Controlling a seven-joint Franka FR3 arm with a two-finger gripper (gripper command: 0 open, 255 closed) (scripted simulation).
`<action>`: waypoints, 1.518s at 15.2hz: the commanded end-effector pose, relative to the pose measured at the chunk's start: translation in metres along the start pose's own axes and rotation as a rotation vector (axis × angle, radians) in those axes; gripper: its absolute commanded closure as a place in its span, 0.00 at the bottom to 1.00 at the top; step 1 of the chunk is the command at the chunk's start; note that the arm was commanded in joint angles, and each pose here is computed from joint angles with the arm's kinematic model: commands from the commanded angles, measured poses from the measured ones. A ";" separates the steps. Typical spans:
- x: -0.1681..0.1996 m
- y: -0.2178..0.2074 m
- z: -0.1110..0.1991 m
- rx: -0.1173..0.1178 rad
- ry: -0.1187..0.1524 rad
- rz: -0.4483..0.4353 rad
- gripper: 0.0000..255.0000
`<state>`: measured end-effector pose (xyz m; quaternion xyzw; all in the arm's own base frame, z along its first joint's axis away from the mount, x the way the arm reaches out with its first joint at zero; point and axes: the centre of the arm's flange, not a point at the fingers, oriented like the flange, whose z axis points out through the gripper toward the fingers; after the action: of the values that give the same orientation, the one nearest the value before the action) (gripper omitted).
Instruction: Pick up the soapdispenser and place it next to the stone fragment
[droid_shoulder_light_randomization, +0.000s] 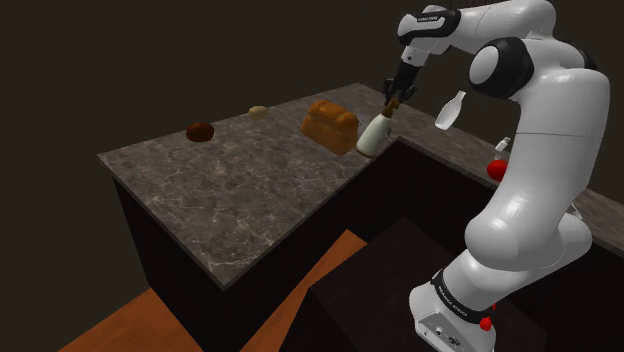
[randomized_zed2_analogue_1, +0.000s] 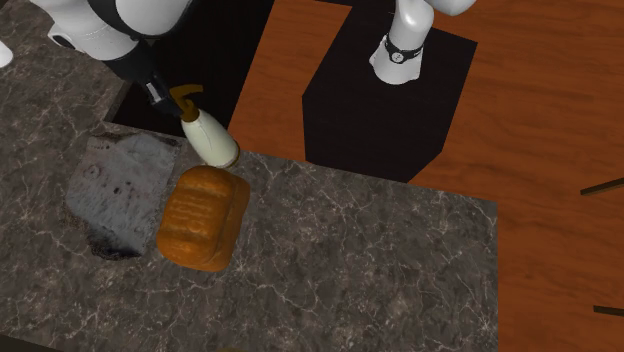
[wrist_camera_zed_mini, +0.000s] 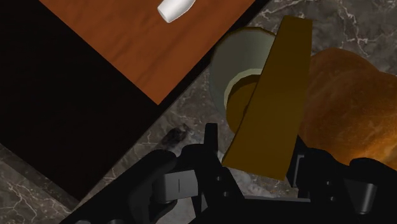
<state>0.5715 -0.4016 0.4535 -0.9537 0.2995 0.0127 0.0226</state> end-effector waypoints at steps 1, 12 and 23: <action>0.001 0.000 0.010 0.000 0.001 0.000 1.00; 0.002 0.001 0.019 0.000 0.001 0.000 0.00; 0.002 0.001 -0.032 0.000 0.001 0.000 0.00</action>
<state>0.5727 -0.4048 0.4838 -0.9538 0.2995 0.0118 0.0224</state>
